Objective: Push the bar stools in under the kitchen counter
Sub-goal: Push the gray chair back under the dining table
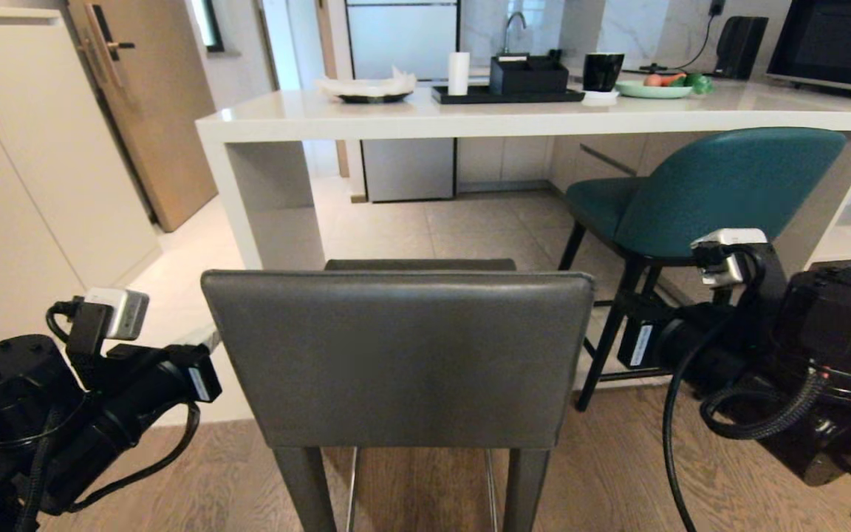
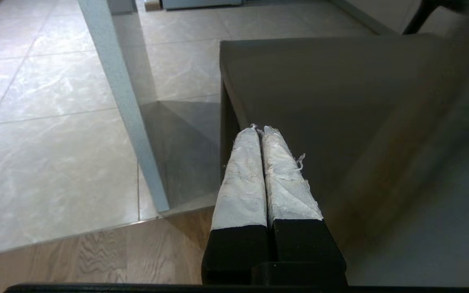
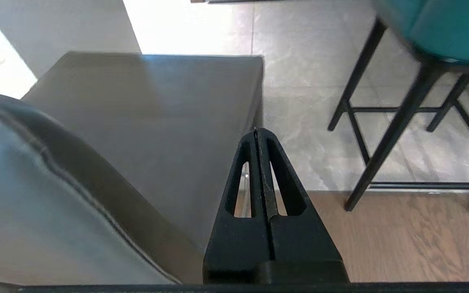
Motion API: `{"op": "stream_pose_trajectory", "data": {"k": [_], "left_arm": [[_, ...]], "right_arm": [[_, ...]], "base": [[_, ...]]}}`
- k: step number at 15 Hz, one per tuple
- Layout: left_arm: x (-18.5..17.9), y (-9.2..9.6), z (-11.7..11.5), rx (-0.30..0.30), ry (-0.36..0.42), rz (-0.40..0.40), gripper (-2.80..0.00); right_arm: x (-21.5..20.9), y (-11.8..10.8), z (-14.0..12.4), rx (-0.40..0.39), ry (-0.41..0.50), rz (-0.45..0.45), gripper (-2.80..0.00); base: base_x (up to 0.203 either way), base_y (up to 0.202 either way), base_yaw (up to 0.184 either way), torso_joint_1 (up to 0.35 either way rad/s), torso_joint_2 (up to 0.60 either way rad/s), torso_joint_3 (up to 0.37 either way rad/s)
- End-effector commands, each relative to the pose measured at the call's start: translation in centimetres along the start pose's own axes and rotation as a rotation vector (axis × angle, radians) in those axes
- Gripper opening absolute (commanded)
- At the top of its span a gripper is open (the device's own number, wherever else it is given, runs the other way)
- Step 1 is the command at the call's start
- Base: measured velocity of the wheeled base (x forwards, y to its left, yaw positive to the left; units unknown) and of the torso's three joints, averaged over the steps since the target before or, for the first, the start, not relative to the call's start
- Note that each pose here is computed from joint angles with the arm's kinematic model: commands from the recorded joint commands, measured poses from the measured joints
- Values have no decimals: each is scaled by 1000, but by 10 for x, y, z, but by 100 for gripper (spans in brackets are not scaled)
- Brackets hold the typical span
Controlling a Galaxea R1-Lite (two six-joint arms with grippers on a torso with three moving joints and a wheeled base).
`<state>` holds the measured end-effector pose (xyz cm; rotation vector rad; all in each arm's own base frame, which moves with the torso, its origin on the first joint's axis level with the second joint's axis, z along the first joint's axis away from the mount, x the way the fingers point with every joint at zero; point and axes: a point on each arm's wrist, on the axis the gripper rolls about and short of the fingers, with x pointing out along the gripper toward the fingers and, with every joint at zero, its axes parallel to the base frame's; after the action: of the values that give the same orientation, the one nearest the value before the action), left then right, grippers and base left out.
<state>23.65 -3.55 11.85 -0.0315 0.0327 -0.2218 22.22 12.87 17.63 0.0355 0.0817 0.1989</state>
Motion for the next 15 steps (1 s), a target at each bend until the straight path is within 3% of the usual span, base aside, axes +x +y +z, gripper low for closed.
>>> {"op": "stream_pose_trajectory", "data": {"k": [1, 8, 12, 15], "left_arm": [[12, -5, -8, -2, 20, -23, -280], [29, -14, -18, -1, 45, -60, -280], [31, -33, -20, 2, 48, -127, -280], [45, -37, -26, 4, 54, -117, -280]], "right_arm": [[14, 11, -8, -12, 27, 19, -280], [43, 30, -31, -24, 85, 41, -280], [86, 28, -23, -4, 56, -13, -280], [109, 21, -12, 4, 45, -52, -280]], "base": [[0, 0, 0, 0, 0, 0], [0, 0, 0, 0, 0, 0], [0, 0, 0, 0, 0, 0], [0, 0, 0, 0, 0, 0]]}}
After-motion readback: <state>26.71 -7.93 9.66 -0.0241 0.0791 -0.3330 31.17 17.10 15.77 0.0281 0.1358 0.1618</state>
